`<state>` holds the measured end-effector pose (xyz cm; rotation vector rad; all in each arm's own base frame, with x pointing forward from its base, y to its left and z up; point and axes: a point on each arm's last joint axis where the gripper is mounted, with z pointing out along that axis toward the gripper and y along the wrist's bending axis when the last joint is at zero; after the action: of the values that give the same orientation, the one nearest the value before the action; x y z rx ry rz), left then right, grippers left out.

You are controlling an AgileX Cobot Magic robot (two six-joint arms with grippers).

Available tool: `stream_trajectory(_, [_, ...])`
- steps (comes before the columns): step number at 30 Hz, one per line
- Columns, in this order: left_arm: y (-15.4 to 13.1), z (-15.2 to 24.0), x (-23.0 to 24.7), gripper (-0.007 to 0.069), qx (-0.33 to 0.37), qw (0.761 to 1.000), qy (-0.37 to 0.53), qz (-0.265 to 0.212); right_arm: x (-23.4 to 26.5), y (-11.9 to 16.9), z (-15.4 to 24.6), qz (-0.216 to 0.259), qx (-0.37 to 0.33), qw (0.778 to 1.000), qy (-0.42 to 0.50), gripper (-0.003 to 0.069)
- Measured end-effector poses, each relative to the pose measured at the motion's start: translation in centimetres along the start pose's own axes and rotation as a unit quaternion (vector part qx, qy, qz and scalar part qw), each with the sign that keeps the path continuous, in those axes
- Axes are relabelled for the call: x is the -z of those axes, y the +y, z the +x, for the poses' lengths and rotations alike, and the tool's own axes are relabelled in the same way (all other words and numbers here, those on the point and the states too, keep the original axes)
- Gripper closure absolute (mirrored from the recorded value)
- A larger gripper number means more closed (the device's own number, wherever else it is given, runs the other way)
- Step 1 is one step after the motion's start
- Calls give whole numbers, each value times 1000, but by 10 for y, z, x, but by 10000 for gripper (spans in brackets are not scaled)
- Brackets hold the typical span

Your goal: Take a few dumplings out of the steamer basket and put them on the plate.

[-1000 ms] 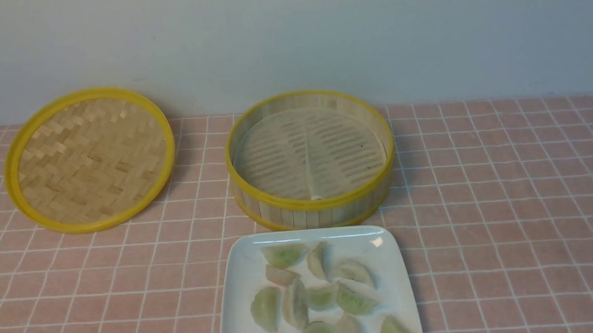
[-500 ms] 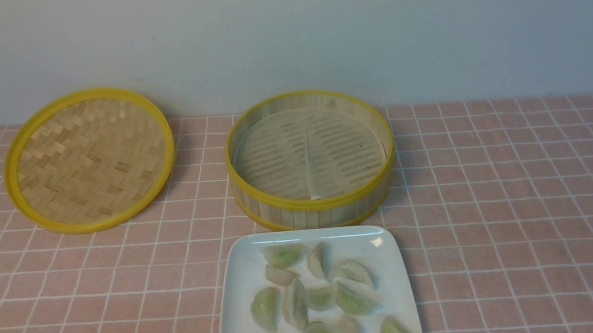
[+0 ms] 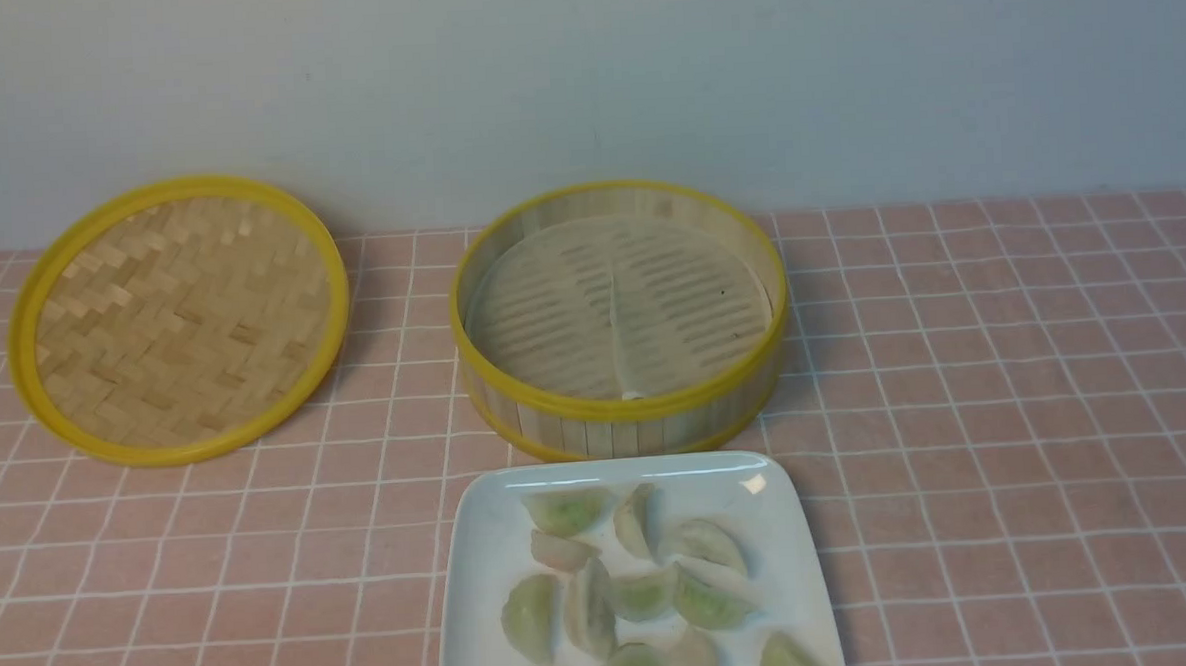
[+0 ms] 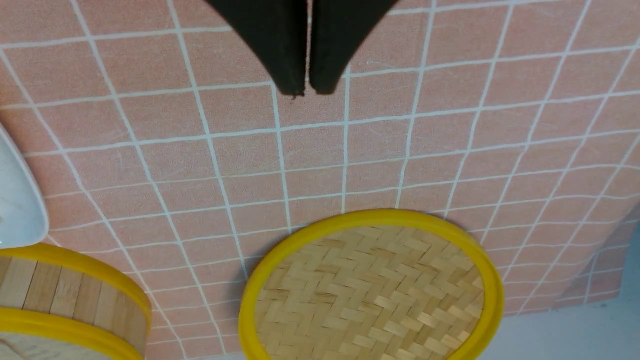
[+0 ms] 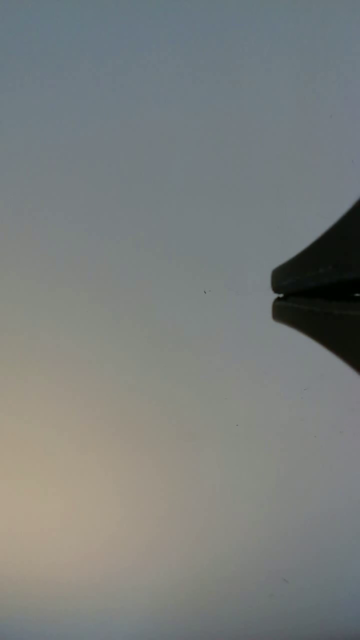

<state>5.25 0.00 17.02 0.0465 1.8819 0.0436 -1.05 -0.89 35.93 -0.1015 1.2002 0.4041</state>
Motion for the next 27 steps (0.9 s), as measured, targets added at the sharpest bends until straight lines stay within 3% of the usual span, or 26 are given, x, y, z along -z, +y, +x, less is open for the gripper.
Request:
stream_trajectory(20, [0,0,0,631,0,1000,1,0,0,1,1,-4,1,1000,2,673])
stream_trajectory(27, [0,0,0,631,0,1000,1,0,-4,3,19,-23,2,999,32,673])
